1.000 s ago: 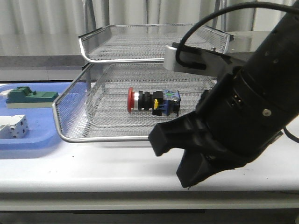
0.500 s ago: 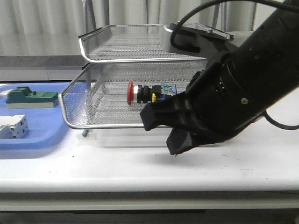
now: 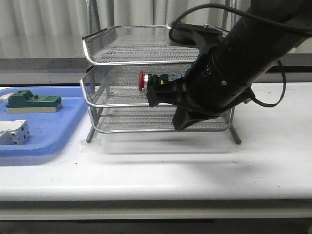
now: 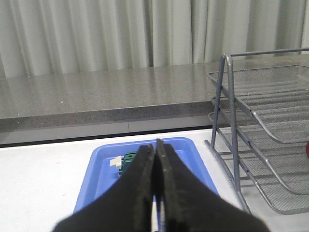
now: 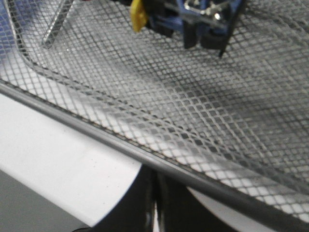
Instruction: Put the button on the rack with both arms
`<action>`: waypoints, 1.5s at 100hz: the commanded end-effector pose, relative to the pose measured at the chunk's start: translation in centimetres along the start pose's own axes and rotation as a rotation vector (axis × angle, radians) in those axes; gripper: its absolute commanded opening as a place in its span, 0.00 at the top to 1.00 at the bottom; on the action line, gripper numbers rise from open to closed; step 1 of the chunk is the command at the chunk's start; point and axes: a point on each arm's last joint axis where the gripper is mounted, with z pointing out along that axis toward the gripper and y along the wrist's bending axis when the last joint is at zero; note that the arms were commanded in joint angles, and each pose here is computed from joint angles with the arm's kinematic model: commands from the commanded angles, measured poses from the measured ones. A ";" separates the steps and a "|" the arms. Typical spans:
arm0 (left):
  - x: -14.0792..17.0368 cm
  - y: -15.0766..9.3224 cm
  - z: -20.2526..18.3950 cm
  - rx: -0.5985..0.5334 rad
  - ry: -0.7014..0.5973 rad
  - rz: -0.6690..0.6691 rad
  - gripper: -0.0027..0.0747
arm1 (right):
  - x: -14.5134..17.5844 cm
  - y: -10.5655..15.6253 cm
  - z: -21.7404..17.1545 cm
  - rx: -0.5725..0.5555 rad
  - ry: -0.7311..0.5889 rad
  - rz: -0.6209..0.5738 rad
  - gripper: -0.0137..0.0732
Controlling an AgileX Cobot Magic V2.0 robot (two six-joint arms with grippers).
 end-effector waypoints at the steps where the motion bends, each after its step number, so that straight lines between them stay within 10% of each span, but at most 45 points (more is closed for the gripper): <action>1: -1.5 0.3 -0.1 -0.035 -0.092 -0.020 0.99 | -3.0 -0.1 -1.6 0.000 -0.145 -0.018 0.91; 65: -1.5 0.3 -0.1 -0.035 -0.092 -0.020 0.99 | -3.3 -0.6 -4.0 -0.006 -0.051 -0.005 0.91; 109: -1.5 0.3 -0.1 -0.035 -0.092 -0.020 0.99 | -4.6 -2.8 -12.9 0.062 -0.213 -0.052 0.91; 150: -1.5 0.3 -0.1 -0.035 -0.092 -0.020 0.99 | 1.1 -6.1 -21.3 0.215 -0.379 0.012 0.91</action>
